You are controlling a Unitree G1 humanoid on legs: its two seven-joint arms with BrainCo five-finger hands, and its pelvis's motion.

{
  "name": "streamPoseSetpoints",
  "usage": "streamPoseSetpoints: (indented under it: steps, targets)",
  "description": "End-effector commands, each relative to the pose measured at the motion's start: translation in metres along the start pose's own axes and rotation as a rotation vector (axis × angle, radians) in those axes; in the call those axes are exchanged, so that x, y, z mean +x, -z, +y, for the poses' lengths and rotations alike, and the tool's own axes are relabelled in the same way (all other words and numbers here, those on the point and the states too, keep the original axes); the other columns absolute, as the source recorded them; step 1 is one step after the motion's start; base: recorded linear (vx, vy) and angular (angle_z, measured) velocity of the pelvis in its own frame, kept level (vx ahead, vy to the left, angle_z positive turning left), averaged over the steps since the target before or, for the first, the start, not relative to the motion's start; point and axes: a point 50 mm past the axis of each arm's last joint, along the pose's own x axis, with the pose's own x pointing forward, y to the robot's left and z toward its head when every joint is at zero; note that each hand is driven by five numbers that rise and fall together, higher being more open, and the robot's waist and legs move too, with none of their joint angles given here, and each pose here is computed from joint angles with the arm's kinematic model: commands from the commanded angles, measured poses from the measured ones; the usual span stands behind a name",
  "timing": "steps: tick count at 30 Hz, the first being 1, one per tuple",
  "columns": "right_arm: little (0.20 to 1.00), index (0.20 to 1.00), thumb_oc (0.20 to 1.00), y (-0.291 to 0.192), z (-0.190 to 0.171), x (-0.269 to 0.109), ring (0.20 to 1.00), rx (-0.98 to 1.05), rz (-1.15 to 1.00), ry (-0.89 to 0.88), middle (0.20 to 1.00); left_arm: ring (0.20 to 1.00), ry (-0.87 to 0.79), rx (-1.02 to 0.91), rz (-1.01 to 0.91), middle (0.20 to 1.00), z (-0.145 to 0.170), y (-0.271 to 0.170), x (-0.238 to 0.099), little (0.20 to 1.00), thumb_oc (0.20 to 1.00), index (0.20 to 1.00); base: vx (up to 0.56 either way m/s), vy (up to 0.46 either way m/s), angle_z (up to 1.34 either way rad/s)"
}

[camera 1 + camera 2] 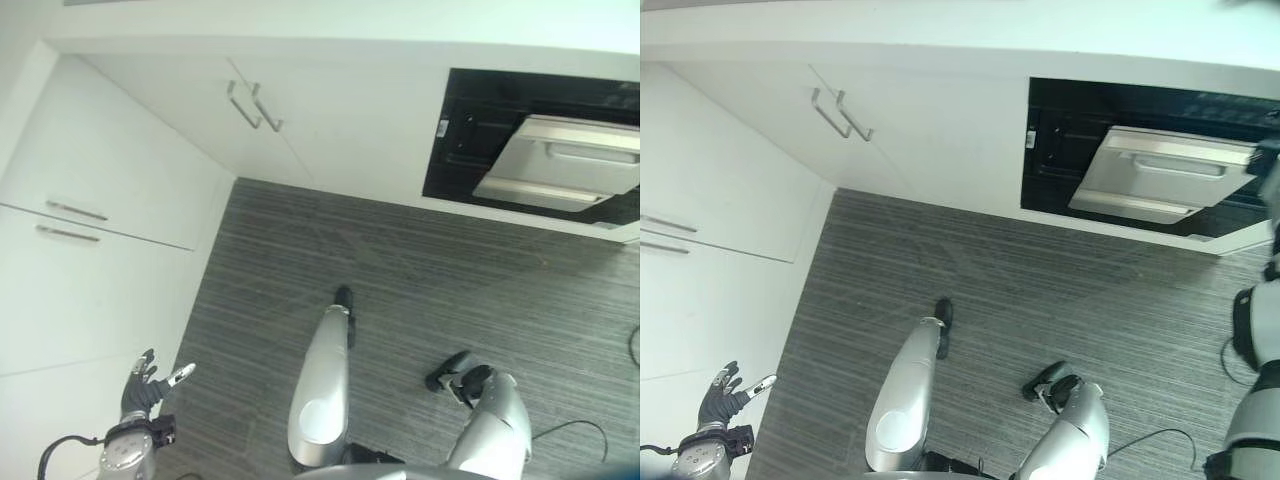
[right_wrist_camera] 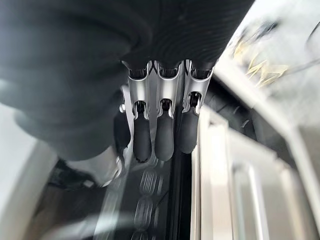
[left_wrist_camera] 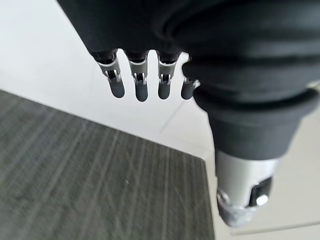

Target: Place the dishes in the dishwasher.

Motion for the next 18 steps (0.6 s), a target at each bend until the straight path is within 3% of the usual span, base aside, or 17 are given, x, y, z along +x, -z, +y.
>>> streamPoseSetpoints:
  steps: [1, 6, 12, 18]
  targets:
    - [1.0, 1.0, 1.0, -0.046, 0.009, -0.012, 1.0, 0.16, -0.275, -0.001, 1.0, 1.0, -0.098, 0.024, -0.064, 1.0, 0.022, -0.006, -0.002, 1.0, 1.0, 1.0, -0.08, 0.029, -0.14]
    - [1.0, 1.0, 1.0, 0.041, 0.014, -0.047, 1.0, 0.171, -0.204, -0.046, 1.0, 1.0, -0.07, -0.077, -0.185, 1.0, -0.006, -0.032, 0.001, 1.0, 1.0, 1.0, -0.06, 0.01, -0.21]
    - [1.0, 1.0, 1.0, 0.103, 0.013, -0.078, 1.0, 0.15, -0.116, -0.078, 1.0, 1.0, -0.024, -0.092, -0.256, 1.0, -0.024, -0.048, 0.002, 1.0, 1.0, 1.0, 0.0, 0.06, -0.17]
    - [1.0, 1.0, 1.0, 0.178, 0.029, -0.116, 1.0, 0.081, 0.105, -0.365, 1.0, 1.0, 0.122, -0.09, -0.246, 1.0, -0.042, -0.04, 0.004, 1.0, 1.0, 1.0, 0.11, 0.204, -0.06]
